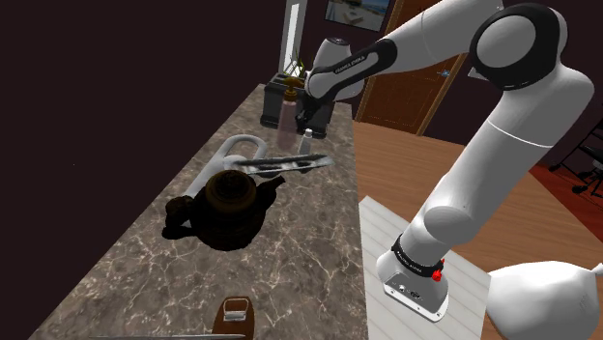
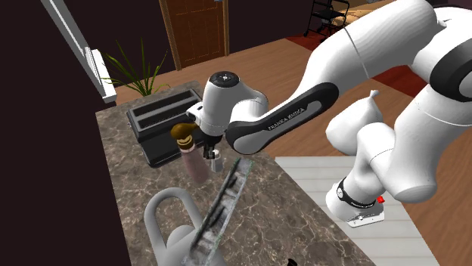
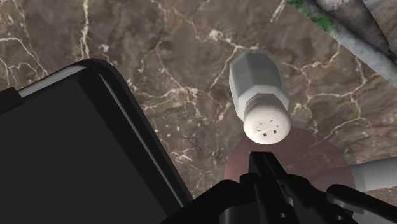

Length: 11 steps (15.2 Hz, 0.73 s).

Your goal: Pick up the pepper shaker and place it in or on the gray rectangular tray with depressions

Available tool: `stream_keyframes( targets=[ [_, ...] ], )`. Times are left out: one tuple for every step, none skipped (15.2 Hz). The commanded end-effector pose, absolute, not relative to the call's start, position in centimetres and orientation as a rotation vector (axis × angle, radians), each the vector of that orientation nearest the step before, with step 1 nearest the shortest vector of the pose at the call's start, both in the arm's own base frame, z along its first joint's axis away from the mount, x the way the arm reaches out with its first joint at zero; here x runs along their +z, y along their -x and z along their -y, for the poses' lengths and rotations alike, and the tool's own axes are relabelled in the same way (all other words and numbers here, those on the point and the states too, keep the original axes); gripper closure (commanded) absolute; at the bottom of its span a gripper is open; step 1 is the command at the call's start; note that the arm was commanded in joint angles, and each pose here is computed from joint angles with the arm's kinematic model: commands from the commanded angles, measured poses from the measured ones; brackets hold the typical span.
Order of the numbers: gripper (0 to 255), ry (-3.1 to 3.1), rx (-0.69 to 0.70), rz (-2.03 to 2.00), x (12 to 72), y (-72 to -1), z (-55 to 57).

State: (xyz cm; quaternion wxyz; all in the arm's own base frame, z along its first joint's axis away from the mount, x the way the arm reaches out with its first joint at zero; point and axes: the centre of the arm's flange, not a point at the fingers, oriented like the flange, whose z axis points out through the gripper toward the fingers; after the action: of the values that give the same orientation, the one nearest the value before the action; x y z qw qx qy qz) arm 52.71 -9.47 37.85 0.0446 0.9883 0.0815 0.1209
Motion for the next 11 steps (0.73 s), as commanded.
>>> stream_keyframes(
  targets=[
    [255,-3.051,0.237,-0.256,35.7,-52.2,9.1],
    [255,-3.051,0.238,-0.256,35.6,-52.1,9.0],
    [255,-3.019,0.372,-0.248,37.7,-52.5,9.4],
    [0,-3.019,0.372,-0.248,37.7,-52.5,9.4],
    [0,-3.032,0.324,-0.252,38.6,-51.9,9.7],
    [0,-3.043,0.276,-0.255,39.4,-51.3,9.9],
    [0,-3.051,0.240,-0.257,40.0,-50.9,10.0],
    [0,-3.051,0.240,-0.257,39.5,-51.0,10.1],
    [0,-3.051,0.240,-0.257,39.0,-51.1,10.1],
    [0,-3.051,0.240,-0.257,38.4,-51.1,10.1],
    [0,-3.051,0.240,-0.257,37.9,-51.2,10.2]
  ],
)
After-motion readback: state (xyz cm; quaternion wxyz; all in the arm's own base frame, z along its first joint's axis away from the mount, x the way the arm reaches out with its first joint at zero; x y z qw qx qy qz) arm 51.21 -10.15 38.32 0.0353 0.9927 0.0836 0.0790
